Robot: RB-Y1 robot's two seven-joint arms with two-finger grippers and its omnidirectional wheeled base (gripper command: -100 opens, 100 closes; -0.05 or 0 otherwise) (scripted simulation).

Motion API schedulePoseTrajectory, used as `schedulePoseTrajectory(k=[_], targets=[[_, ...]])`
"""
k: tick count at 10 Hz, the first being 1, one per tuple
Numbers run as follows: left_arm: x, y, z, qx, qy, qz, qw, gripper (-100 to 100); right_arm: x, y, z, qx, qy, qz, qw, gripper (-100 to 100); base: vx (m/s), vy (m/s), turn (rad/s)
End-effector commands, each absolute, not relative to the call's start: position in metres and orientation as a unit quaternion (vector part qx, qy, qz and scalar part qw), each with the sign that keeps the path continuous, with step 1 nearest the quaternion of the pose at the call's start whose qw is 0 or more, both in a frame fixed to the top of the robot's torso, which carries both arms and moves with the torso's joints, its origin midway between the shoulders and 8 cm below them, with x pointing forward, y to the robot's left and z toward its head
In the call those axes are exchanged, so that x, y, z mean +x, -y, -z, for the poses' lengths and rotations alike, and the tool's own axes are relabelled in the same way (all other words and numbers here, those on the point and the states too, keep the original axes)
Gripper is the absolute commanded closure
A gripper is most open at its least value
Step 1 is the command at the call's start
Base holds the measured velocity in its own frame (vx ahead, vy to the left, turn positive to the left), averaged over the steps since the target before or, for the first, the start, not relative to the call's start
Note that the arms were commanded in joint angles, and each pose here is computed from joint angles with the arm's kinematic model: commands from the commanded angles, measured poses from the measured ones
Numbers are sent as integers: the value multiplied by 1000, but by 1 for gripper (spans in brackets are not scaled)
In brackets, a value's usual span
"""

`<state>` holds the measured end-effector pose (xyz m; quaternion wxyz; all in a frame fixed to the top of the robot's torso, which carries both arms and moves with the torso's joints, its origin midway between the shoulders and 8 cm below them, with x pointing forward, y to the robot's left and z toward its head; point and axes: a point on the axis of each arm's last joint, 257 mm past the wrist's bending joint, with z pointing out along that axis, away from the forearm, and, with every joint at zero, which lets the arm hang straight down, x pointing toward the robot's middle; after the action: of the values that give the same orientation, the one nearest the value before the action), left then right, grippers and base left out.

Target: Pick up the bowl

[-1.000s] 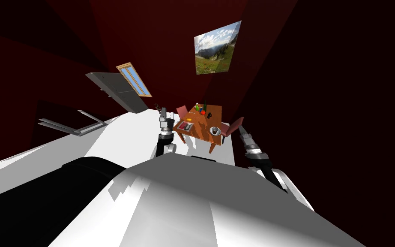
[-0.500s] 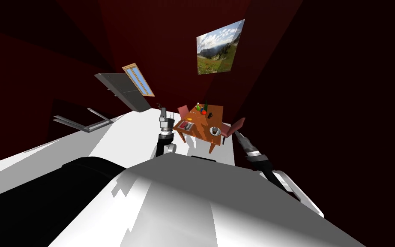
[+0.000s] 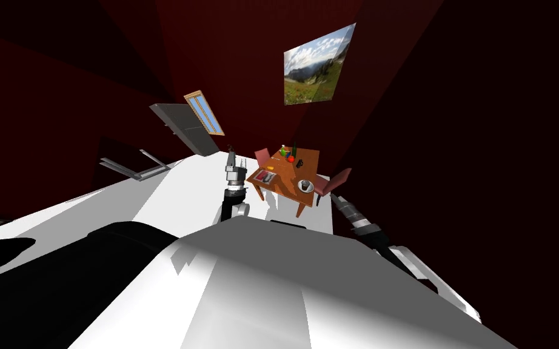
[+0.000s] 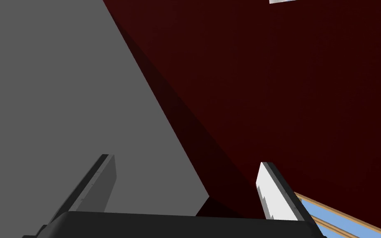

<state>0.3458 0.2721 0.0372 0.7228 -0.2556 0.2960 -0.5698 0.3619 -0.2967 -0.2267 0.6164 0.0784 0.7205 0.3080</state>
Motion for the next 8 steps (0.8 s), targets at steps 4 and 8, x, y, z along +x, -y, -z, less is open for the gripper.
schedulePoseTrajectory(k=[4, 8], targets=[[346, -272, -37, -256, -296, 570, 723, 0, 338, 337, 295, 23, -796, -232, 559, -100, 8, -4, 134], [346, -272, -37, -256, -296, 570, 723, 0, 318, 367, 331, -19, -836, -183, 518, -100, 16, 24, 115]])
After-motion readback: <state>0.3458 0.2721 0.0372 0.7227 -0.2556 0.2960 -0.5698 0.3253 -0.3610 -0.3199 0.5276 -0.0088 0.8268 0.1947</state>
